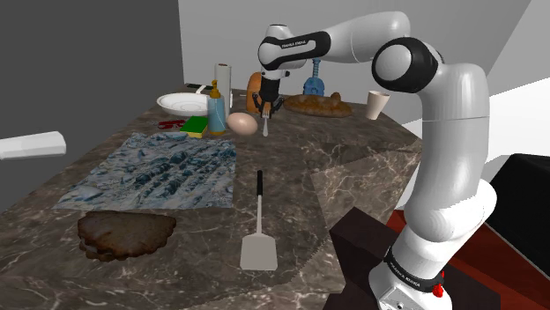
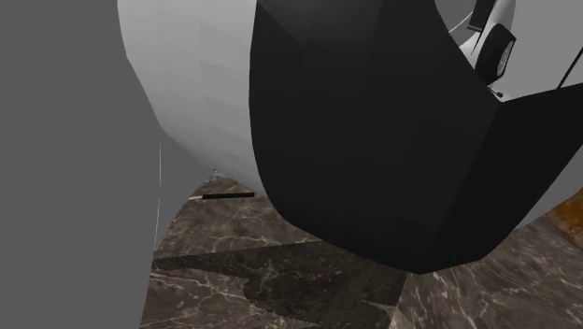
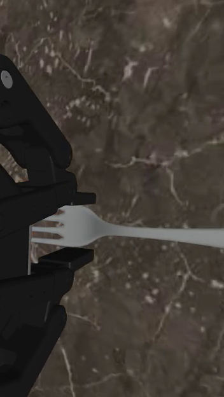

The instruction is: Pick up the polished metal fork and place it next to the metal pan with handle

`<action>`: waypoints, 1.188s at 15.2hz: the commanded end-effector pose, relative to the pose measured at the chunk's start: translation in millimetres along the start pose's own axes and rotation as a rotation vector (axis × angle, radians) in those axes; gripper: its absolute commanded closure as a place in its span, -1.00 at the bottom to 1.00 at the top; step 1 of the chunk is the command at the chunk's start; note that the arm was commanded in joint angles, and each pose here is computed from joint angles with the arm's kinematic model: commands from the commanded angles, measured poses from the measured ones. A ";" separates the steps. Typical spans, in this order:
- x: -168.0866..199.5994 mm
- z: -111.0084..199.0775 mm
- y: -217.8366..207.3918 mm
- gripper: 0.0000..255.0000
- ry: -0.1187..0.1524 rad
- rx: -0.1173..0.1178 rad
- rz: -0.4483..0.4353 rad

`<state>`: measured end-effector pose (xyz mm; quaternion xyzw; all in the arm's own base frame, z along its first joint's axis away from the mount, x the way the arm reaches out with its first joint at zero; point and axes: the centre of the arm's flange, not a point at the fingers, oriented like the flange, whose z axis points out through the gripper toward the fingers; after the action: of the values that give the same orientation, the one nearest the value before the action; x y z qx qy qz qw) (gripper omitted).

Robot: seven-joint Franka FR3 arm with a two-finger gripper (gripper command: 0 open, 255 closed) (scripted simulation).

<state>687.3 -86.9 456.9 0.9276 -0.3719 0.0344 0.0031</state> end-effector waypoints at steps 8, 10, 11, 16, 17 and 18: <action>0.3 -12.3 0.4 -1.00 -0.001 -0.001 0.001; 0.3 -38.7 0.4 -1.00 -0.001 -0.001 0.001; 0.3 -49.1 0.4 -1.00 -0.001 -0.001 0.001; 0.3 -49.1 0.4 -1.00 -0.001 -0.001 0.001; 0.3 -49.1 0.4 -1.00 -0.001 -0.001 0.001; 0.3 -49.1 0.4 -1.00 -0.001 -0.001 0.001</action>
<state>684.3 -85.9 505.9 0.9275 -0.3723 0.0339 0.0034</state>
